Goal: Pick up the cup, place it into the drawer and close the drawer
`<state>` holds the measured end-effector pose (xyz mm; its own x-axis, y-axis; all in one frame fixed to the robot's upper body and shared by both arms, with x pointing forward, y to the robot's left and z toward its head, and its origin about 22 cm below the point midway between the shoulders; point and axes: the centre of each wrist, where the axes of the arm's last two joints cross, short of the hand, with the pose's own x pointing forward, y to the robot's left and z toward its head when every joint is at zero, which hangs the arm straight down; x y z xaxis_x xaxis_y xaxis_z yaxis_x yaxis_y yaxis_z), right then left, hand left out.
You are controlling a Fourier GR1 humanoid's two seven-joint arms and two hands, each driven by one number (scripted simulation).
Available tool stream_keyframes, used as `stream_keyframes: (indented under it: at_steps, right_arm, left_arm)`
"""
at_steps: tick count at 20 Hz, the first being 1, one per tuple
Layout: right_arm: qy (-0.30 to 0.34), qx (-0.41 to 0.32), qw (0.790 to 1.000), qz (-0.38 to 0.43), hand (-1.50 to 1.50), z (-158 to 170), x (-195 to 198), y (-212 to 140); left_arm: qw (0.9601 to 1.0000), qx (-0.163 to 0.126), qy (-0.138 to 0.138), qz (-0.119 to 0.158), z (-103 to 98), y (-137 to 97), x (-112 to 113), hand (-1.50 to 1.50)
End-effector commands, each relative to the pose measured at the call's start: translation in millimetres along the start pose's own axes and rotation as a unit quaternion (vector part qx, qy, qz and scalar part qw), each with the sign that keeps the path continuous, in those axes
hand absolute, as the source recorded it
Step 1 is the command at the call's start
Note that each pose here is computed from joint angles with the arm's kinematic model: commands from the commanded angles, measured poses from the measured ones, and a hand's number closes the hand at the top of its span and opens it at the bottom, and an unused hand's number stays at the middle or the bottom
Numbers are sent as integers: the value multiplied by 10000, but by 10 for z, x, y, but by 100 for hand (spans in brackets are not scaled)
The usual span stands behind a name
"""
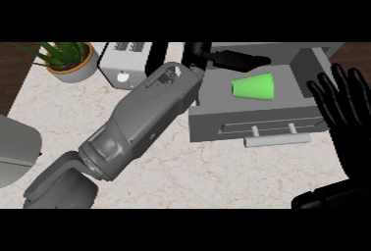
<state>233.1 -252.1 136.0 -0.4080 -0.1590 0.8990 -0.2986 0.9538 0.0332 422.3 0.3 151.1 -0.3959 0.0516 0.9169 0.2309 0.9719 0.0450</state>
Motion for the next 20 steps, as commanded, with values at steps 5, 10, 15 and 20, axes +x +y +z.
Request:
stream_keyframes:
  at_steps: [5, 10, 15, 20]
  right_arm:
    - [131, 278, 9993, 189, 150, 6, 262, -51]
    - [278, 781, 9885, 1262, 150, 105, 373, -73]
    - [592, 783, 9824, 1590, 150, 200, 273, -56]
    - [805, 979, 9704, 2055, 150, 216, 264, -42]
  left_arm:
    - [9971, 230, 57, 717, -16, 190, 44, -150]
    - [9946, 425, 45, 949, 118, 591, 11, -150]
    - [9914, 848, 55, 998, 384, 1009, 65, -150]
    - [9892, 1008, 221, 1044, 875, 1579, -81, -150]
